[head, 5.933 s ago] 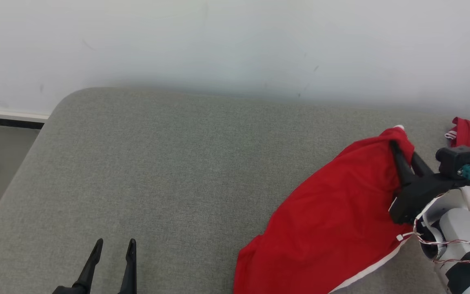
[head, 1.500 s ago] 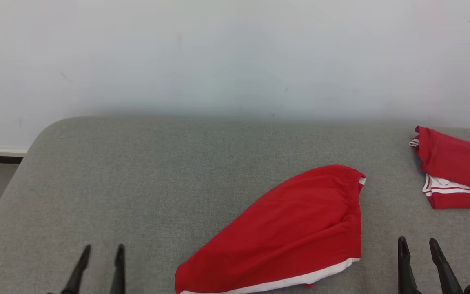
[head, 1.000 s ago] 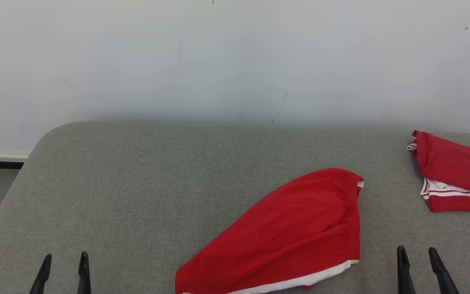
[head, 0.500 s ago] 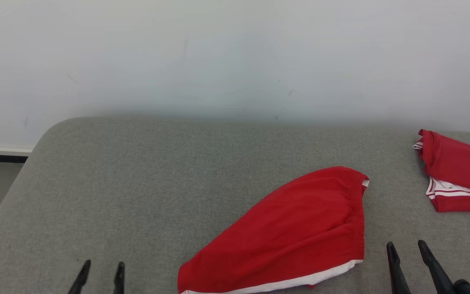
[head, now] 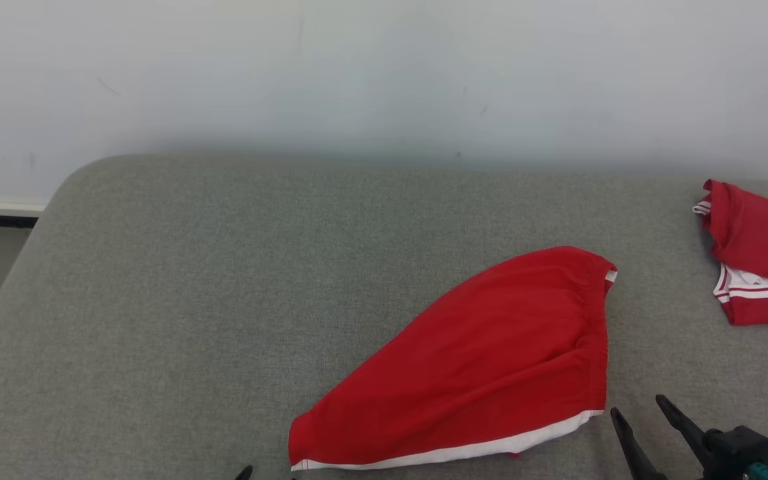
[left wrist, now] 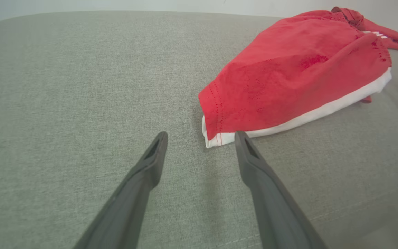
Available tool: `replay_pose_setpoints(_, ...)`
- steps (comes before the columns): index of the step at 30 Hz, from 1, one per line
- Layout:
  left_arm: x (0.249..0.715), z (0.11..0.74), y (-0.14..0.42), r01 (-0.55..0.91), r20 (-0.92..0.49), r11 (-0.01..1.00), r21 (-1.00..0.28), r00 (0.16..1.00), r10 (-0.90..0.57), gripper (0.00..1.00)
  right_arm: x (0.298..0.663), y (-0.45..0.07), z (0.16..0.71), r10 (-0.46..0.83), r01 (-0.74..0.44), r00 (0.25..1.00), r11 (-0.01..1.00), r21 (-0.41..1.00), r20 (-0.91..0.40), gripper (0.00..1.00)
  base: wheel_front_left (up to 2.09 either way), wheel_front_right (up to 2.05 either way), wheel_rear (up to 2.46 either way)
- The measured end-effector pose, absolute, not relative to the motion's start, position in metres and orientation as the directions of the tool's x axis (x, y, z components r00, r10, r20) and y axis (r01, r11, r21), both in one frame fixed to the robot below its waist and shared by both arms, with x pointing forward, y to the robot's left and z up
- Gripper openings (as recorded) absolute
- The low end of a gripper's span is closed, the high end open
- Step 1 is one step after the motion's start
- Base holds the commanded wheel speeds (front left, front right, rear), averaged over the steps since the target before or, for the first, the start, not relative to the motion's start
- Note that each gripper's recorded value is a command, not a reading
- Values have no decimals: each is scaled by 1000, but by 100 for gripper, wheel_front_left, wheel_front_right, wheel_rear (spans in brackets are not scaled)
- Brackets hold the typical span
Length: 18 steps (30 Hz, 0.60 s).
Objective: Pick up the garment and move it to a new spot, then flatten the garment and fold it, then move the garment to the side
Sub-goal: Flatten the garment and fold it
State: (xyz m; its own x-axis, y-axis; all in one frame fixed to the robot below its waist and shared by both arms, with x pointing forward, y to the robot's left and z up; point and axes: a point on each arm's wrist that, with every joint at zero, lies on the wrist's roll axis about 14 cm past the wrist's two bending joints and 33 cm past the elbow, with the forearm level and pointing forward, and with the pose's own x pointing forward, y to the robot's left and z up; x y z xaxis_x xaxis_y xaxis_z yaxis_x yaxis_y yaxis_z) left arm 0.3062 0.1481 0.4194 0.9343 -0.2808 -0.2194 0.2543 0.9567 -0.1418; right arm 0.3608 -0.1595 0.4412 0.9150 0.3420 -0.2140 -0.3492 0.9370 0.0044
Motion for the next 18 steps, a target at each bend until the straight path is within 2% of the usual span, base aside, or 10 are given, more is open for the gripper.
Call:
replay_pose_setpoints(9, 319, 383, 137, 317, -352, 937, -145, 869, -348, 100, 380, -146, 411, 415, -441, 852, 898, -10, -320, 100, 0, 0, 0)
replay_pose_setpoints(17, 341, 378, 132, 336, -372, 929, -155, 851, -370, 100, 389, -135, 390, 468, -507, 795, 862, 2, -386, 100, 0, 0, 0)
replay_pose_setpoints(18, 342, 377, 130, 338, -373, 927, -160, 849, -374, 100, 390, -134, 388, 472, -509, 790, 861, 12, -392, 25, 0, 0, 0)
